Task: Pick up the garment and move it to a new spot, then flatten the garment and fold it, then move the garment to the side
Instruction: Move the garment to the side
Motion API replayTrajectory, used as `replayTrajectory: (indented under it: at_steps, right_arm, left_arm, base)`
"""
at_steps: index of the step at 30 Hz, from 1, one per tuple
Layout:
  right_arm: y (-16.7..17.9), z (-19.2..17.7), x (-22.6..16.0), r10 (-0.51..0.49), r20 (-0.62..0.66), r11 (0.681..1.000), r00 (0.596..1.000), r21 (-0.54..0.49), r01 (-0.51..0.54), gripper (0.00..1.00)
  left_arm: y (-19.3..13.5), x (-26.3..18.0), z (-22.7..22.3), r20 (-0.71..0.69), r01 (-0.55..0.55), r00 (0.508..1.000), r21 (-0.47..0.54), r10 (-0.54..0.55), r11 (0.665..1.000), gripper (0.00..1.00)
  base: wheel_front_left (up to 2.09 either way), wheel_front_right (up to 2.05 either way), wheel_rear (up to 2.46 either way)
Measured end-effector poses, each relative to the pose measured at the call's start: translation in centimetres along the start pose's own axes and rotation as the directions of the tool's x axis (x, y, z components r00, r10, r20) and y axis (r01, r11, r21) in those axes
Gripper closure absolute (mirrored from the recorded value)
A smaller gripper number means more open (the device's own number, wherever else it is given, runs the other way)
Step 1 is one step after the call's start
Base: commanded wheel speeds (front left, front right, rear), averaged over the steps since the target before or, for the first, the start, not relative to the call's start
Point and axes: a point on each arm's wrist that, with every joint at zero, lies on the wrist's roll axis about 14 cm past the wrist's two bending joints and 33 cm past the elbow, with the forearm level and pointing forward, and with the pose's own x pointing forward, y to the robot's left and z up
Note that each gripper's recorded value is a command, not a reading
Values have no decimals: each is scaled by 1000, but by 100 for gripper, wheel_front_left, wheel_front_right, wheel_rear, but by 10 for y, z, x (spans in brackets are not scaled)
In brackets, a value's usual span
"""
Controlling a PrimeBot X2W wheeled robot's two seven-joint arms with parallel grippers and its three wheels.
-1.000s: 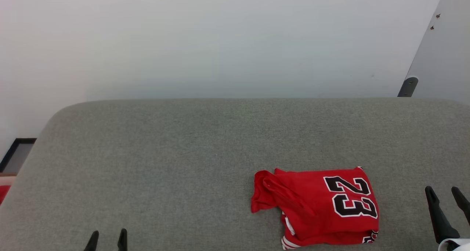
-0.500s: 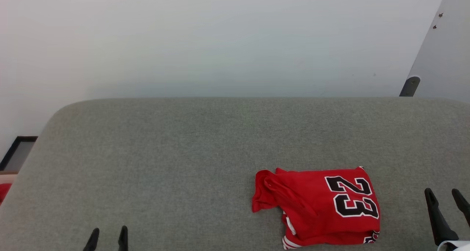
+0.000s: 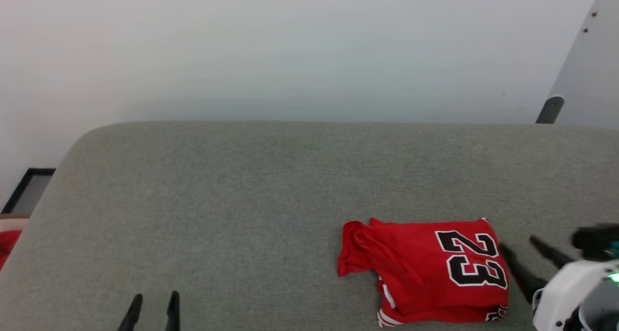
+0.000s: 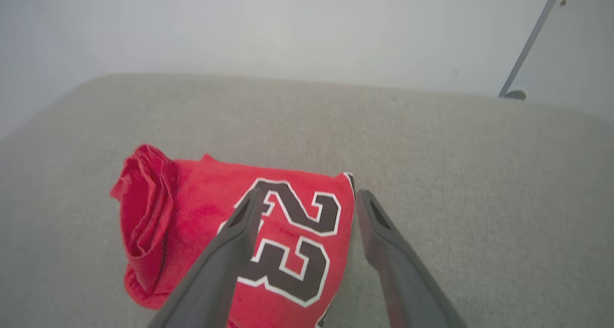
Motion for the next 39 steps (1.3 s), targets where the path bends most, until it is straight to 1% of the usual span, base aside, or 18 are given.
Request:
replayTrajectory:
  at_steps: [1,3,5,8,10,12,15,18,21,24,26,27,28,29,34,37,39]
  right_arm:
    - [2,-10,4,13,-76,1000,997,-4,-14,0]
    - [5,-28,9,35,-220,999,975,-16,-40,0]
    - [5,-40,13,49,-345,998,937,-18,-59,0]
    - [-2,-53,15,42,-497,997,867,-35,-69,0]
    - [-12,-52,18,16,-546,996,838,-60,-59,0]
    - [-18,-51,23,4,-584,997,812,-62,-49,0]
    - [-20,-69,23,4,-677,998,736,-47,-49,0]
    - [-24,-83,27,-3,-729,998,685,-48,-47,0]
    - [-22,-94,37,-4,-755,997,656,-51,-53,0]
    - [-17,-109,45,17,-782,998,624,-26,-60,0]
    - [-15,-114,51,26,-791,998,611,-18,-65,0]
    - [-14,-115,55,31,-789,998,613,-13,-68,51]
    - [-14,-116,59,35,-786,997,617,-11,-72,79]
    - [-12,-116,63,42,-778,997,627,-8,-76,100]
    - [-8,-108,78,73,-712,997,699,27,-77,100]
    - [-13,-96,78,72,-654,997,753,44,-58,100]
    - [-22,-85,76,63,-606,998,793,57,-36,100]
  left_arm:
    - [0,0,-1,-3,-1,1000,-3,1,1000,0]
    - [0,-1,-4,-11,-3,1000,-6,3,1000,0]
    - [0,-1,-6,-15,-4,1000,-9,4,1000,0]
    - [-1,0,-7,-19,-7,1000,-14,7,1000,0]
    - [-1,2,-8,-22,-9,1000,-16,8,1000,0]
    - [-1,5,-8,-22,-11,1000,-19,10,1000,0]
    - [-3,13,-8,-23,-10,1000,-25,9,1000,0]
    - [-5,21,-13,-36,-10,999,-31,9,999,0]
    - [-6,29,-15,-43,-11,999,-33,10,999,0]
    - [-8,37,-20,-57,-12,998,-35,10,999,0]
    - [-8,42,-23,-67,-13,998,-32,10,999,0]
    - [-8,44,-25,-73,-13,997,-29,11,999,0]
    - [-6,45,-27,-80,-17,997,-24,15,1000,0]
    - [-6,46,-29,-87,-20,996,-24,18,1000,0]
    - [-6,52,-31,-91,-16,996,-22,14,1000,0]
    - [-15,58,-28,-82,21,996,-18,-23,1000,0]
    - [-30,63,-23,-63,72,995,-34,-74,997,0]
  base:
    - [0,0,0]
    - [0,0,0]
    - [0,0,0]
    - [0,0,0]
    - [0,0,0]
    - [0,0,0]
    - [0,0,0]
    - [0,0,0]
    - [0,0,0]
    - [0,0,0]
    - [0,0,0]
    - [0,0,0]
    - [0,0,0]
    - [0,0,0]
    - [0,0,0]
    - [0,0,0]
    - [0,0,0]
